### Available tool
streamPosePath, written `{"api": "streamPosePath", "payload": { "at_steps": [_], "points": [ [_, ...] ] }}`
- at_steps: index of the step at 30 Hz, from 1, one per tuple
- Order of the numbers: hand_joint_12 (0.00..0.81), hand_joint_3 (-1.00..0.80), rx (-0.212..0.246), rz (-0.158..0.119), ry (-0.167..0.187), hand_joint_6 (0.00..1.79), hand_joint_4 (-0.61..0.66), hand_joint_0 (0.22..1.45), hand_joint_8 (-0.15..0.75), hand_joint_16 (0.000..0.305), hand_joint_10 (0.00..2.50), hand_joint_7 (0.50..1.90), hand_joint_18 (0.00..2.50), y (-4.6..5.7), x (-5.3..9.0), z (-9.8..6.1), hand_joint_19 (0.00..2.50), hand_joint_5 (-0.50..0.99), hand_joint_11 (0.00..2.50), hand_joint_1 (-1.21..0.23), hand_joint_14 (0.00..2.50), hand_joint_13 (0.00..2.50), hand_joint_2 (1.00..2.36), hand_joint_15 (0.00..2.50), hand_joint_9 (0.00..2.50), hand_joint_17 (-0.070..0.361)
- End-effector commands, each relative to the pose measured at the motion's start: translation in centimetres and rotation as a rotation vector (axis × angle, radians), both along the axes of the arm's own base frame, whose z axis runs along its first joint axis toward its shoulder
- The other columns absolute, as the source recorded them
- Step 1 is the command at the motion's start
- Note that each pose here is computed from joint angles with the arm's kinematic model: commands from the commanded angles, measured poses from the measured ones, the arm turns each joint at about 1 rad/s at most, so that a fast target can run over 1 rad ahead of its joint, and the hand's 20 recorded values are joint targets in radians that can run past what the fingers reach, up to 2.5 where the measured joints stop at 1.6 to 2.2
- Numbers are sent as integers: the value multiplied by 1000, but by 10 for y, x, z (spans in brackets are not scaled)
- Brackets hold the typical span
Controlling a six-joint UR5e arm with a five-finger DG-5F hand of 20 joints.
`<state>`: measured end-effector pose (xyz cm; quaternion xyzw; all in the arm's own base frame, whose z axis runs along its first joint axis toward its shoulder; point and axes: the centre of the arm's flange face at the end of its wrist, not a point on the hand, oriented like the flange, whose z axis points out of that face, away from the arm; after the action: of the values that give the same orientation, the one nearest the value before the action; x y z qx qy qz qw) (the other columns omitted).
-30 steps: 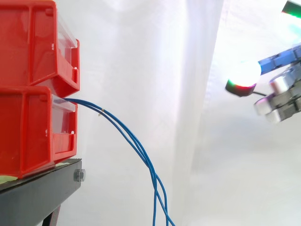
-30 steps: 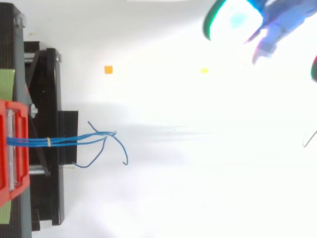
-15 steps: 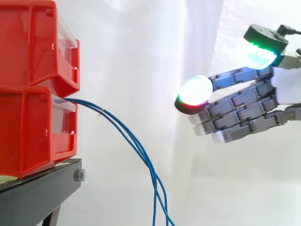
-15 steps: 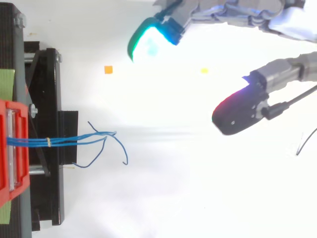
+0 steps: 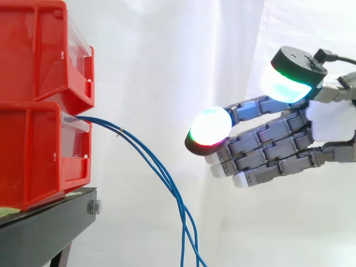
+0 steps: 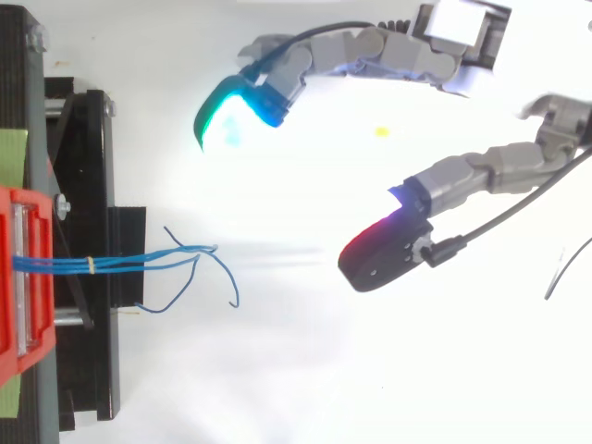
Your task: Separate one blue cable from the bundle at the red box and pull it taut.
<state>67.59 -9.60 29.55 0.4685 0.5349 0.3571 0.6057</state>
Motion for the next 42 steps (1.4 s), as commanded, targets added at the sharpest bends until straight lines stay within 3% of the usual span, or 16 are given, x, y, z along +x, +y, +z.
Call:
{"api": "streamPosePath", "payload": {
  "at_steps": [1, 3, 11, 12, 15, 17, 18, 19, 22, 24, 31, 32, 37, 42],
  "points": [
    [341, -500, -3, 6, 9, 501, 181, 468, 304, 42, 1, 660, 83, 4, 4, -10, 114, -278, 90, -752, 0, 216, 1000, 38, 267, 94],
    [344, -500, 4, 10, 1, 501, 189, 470, 311, 42, 2, 662, 97, 7, 10, -19, 115, -274, 93, -754, 0, 235, 1000, 43, 289, 94],
    [343, -500, 1, -7, -25, 501, 199, 488, 315, 40, 3, 673, 166, 8, 13, -17, 128, -268, 143, -743, 2, 305, 1000, 77, 346, 90],
    [344, -500, 0, -5, -19, 502, 200, 490, 316, 40, 3, 673, 178, 10, 21, -33, 139, -267, 148, -743, 2, 325, 1000, 85, 349, 90],
    [352, -500, 0, -5, -8, 501, 204, 495, 321, 39, 4, 676, 240, 9, 26, -48, 139, -265, 173, -742, 5, 383, 1000, 112, 373, 88],
    [351, -500, 11, 0, -21, 501, 209, 497, 324, 39, 4, 679, 251, 8, 33, -51, 149, -265, 182, -740, 3, 397, 1000, 119, 386, 88],
    [351, -500, 31, 24, -38, 501, 211, 497, 323, 39, 6, 683, 264, 9, 47, -53, 155, -264, 191, -741, 6, 412, 1000, 129, 390, 87],
    [348, -500, 34, 27, -38, 501, 210, 498, 320, 38, 4, 687, 279, 10, 48, -53, 159, -262, 196, -740, 5, 429, 1000, 144, 396, 87],
    [351, -500, 30, 29, -42, 501, 220, 500, 326, 39, 4, 686, 299, 10, 49, -52, 164, -259, 207, -736, 5, 444, 1000, 151, 409, 87],
    [352, -500, 37, 30, -33, 501, 220, 500, 326, 39, 5, 687, 302, 9, 50, -60, 173, -259, 211, -734, 5, 452, 1000, 152, 412, 87],
    [363, -500, 46, 39, -31, 502, 231, 496, 338, 40, 5, 707, 335, 14, 52, -65, 200, -251, 244, -689, 6, 494, 1000, 184, 452, 89],
    [363, -500, 48, 46, -33, 502, 234, 496, 342, 40, 5, 709, 349, 19, 52, -66, 210, -249, 262, -686, 6, 504, 1000, 196, 468, 89],
    [364, -500, 124, 59, -35, 502, 242, 498, 347, 39, 6, 717, 365, 24, 52, -67, 221, -242, 285, -654, 7, 530, 1000, 212, 511, 89],
    [366, -500, 140, 55, -29, 502, 255, 503, 349, 39, 6, 724, 402, 20, 52, -74, 239, -233, 305, -632, 8, 569, 1000, 231, 544, 89]
  ]
}}
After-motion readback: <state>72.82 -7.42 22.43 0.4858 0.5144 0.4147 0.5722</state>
